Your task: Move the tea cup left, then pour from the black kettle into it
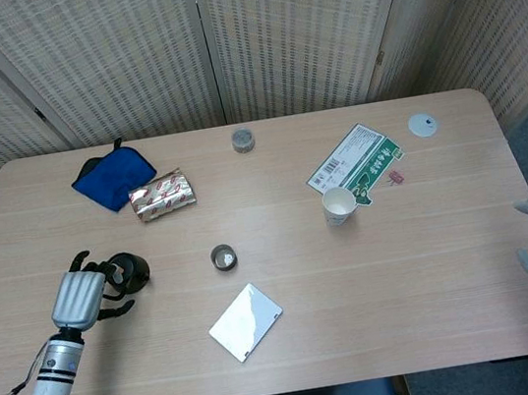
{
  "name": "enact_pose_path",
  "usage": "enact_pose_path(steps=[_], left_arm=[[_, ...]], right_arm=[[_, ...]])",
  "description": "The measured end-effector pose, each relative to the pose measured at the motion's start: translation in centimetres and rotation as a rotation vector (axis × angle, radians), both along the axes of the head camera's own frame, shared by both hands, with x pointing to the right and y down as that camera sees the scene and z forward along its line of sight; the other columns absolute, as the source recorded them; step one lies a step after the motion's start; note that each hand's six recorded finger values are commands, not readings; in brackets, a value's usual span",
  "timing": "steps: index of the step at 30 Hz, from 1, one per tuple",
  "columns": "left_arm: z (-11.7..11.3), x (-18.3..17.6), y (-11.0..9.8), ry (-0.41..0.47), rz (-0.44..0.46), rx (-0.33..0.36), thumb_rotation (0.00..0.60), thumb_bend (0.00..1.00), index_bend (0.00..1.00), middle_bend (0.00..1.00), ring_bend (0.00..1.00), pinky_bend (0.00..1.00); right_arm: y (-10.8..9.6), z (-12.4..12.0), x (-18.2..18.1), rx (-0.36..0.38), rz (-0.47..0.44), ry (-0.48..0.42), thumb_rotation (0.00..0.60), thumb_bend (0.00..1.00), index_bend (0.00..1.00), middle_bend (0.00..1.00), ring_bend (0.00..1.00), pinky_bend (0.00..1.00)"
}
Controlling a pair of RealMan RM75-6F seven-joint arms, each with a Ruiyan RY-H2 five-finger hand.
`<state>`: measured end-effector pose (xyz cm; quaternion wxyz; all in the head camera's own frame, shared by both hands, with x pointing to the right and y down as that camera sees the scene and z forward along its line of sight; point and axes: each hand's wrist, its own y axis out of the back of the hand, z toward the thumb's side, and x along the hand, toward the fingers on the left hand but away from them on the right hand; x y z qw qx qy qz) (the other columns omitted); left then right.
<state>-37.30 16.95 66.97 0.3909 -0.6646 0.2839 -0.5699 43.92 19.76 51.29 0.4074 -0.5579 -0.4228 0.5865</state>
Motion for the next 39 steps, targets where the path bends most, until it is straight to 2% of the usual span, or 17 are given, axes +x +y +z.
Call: enact_pose_path(steps=[4,7,9,22,27,39], left_arm=[[0.3,-0.1,0.3,-0.013,-0.009,-0.018,0.344,0.15,0.52,0.47,0.45,0.01],[0.5,-0.1,0.5,-0.015,-0.015,-0.029,0.283,0.15,0.51,0.47,0.45,0.0],[0.6,-0.1,0.5,-0.019,-0.014,-0.03,0.262,0.15,0.51,0.47,0.45,0.0],[1.6,-0.5,1.0,-0.026,-0.021,-0.063,0.235,0.14,0.43,0.42,0.41,0.0],[1.9,-0.7,0.9,-0.02,-0.016,-0.069,0.236,0.14,0.43,0.41,0.37,0.0],[2.4,-1.1,0.8,0.009,-0.014,-0.08,0.237,0.14,0.44,0.41,0.37,0.0]], right_arm=[[-0.3,-0.6,0.3,0.016,0.002,0.009,0.6,0.26,0.26,0.24,0.18,0.24],[-0.6,-1.1,0.3,0.033,0.004,0.015,0.6,0.26,0.26,0.24,0.18,0.22],[-0.7,-1.3,0.3,0.038,0.004,0.019,0.6,0.26,0.26,0.24,0.18,0.22],[-0.6,-1.5,0.5,0.031,0.013,0.025,0.6,0.26,0.26,0.24,0.17,0.22],[-0.5,-1.4,0.7,0.028,0.022,0.027,0.6,0.26,0.26,0.24,0.17,0.22],[-0.3,-1.3,0.6,0.022,0.026,0.025,0.6,0.26,0.26,0.24,0.17,0.22]])
